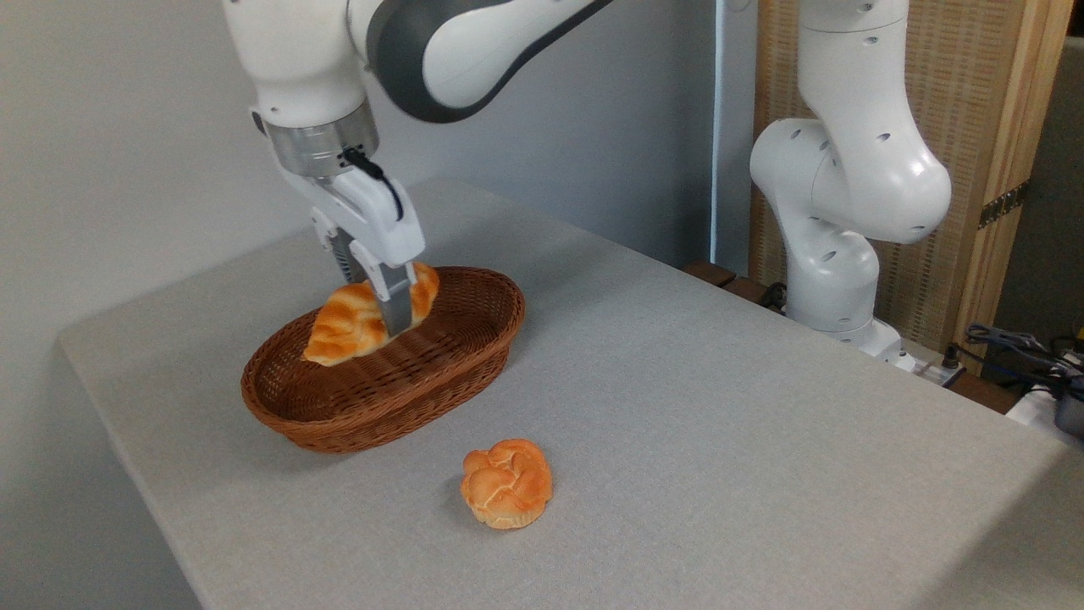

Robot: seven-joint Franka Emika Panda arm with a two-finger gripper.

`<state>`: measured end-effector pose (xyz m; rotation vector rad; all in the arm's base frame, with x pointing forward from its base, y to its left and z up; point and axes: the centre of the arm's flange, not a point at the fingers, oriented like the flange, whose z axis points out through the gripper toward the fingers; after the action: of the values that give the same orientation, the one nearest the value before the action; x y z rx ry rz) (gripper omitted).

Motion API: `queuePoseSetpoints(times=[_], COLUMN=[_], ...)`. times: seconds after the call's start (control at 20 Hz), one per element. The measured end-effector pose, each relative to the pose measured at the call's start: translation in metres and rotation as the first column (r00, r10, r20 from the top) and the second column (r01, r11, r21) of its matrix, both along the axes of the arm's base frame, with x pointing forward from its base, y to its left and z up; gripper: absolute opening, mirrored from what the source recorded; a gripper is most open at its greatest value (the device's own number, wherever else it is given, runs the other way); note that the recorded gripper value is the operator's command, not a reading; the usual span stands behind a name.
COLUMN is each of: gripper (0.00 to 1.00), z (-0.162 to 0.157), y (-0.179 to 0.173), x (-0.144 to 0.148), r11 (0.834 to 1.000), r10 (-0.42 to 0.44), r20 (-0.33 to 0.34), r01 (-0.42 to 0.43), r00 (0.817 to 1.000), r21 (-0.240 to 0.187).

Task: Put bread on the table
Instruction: 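Lift the croissant out of the basket and move it past the rim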

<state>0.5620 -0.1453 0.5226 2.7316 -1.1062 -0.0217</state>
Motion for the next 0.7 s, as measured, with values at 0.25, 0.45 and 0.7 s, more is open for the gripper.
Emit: queuePoseSetpoints(times=[0.25, 0.45, 0.7], gripper=[0.6, 0.6, 0.9], z=[0.011, -0.01, -0.033], y=[0.077, 0.106, 0.129], x=[-0.009, -0.024, -0.041], r11=[0.999, 0.993, 0.986], r10=[-0.05, -0.096, -0.133], r20=[0.0, -0.039, -0.092], r01=[0.05, 0.099, 0.141], r00=[0.999, 0.995, 0.987], r21=[-0.001, 0.062, 0.093])
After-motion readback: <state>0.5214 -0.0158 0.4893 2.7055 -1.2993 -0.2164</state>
